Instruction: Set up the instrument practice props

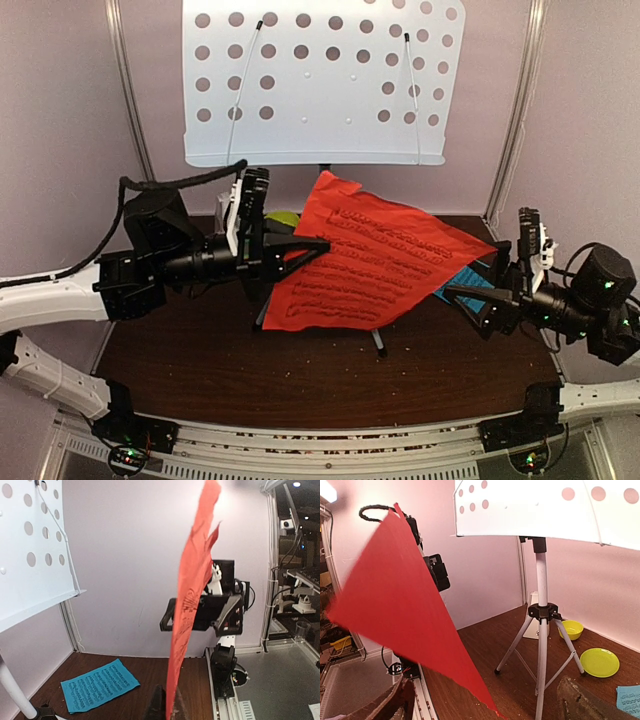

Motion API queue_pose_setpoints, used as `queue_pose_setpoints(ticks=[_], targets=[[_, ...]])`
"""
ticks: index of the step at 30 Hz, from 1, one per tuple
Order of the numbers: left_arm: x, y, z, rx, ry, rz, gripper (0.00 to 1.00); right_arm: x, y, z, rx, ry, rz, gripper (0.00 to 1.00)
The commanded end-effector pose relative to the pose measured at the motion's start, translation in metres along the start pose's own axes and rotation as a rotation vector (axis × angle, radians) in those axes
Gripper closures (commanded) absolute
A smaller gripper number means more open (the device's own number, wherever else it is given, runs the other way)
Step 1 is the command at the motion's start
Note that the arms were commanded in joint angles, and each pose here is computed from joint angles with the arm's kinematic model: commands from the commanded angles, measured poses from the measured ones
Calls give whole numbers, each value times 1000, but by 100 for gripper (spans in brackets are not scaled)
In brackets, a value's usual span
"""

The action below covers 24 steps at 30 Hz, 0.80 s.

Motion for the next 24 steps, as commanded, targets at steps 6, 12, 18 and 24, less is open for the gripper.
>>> queue_pose_setpoints(ticks=[6,12,18,24], targets=[[-39,12,-3,46,73,-191,100,-27,-30,23,-130,18,-160,10],[-46,19,1,48,116,-259,100,-39,-38,31,-159,30,-186,46],[-46,17,2,53,148,-284,100,-50,-43,38,-187,7,-203,75],[-49,15,6,42,168,-281,100,-63,-47,45,-199,-10,-196,100]])
Point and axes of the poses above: each gripper's point midway between its finger pads, its own y axis back along the fingers, its own z axis along the line the jaws close on, x = y × z, the point moved 1 cm from there along y, back along the fingers, and after that the axes turned 11 degrees about -y, right-handed, at the moved point
